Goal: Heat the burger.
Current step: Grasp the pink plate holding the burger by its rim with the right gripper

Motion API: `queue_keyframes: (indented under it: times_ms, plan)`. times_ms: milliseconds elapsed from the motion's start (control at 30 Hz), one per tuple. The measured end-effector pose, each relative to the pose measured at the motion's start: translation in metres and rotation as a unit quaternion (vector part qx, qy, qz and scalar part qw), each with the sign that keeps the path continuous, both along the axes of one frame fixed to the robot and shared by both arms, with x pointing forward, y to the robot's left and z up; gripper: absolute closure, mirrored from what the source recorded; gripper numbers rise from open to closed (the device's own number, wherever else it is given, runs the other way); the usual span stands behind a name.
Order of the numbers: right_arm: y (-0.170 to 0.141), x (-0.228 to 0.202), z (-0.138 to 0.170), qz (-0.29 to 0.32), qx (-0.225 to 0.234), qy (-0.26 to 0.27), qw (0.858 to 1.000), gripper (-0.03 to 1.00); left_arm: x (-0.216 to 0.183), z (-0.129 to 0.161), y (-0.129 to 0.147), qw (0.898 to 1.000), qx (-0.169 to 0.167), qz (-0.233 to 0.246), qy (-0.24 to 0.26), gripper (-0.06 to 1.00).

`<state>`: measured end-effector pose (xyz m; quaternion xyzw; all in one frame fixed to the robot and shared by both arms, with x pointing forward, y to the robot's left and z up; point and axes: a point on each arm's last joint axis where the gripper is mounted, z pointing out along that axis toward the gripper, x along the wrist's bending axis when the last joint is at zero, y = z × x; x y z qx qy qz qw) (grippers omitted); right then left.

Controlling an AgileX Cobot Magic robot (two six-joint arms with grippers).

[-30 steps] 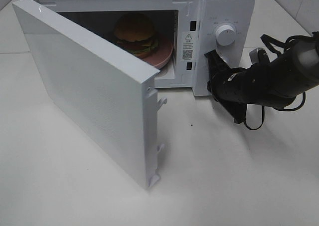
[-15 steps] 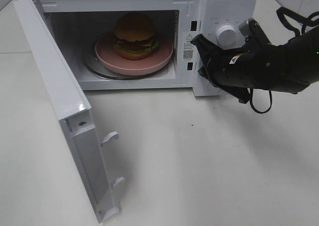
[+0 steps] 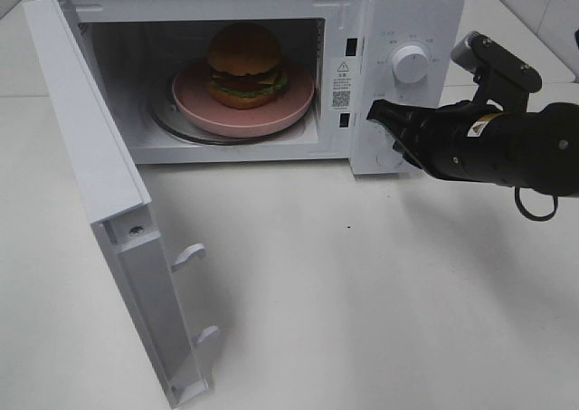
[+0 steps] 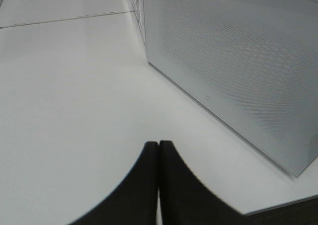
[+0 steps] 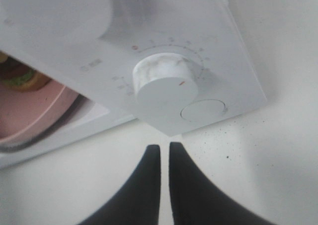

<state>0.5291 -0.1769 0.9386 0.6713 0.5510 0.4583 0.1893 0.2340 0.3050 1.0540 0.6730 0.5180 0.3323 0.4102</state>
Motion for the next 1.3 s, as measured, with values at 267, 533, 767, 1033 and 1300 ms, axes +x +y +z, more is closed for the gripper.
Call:
queue_keyframes:
  times_ms: [267, 533, 767, 1033, 1300]
  plan:
    - [0.000, -0.017, 0.016, 0.119, -0.124, 0.015, 0.985, 0.89, 0.000, 0.000, 0.000, 1.000, 0.000, 0.000, 0.000, 0.94]
    - [-0.001, -0.030, 0.021, 0.197, -0.195, 0.110, 0.955, 0.87, 0.000, 0.000, 0.000, 1.000, 0.000, 0.000, 0.000, 0.94]
    - [0.000, -0.033, 0.032, 0.229, -0.222, 0.207, 0.925, 0.85, 0.000, 0.000, 0.000, 1.000, 0.000, 0.000, 0.000, 0.94]
    - [-0.001, -0.038, 0.037, 0.242, -0.230, 0.261, 0.906, 0.80, 0.000, 0.000, 0.000, 1.000, 0.000, 0.000, 0.000, 0.94]
    - [0.001, -0.040, 0.037, 0.269, -0.232, 0.258, 0.899, 0.65, 0.000, 0.000, 0.000, 1.000, 0.000, 0.000, 0.000, 0.94]
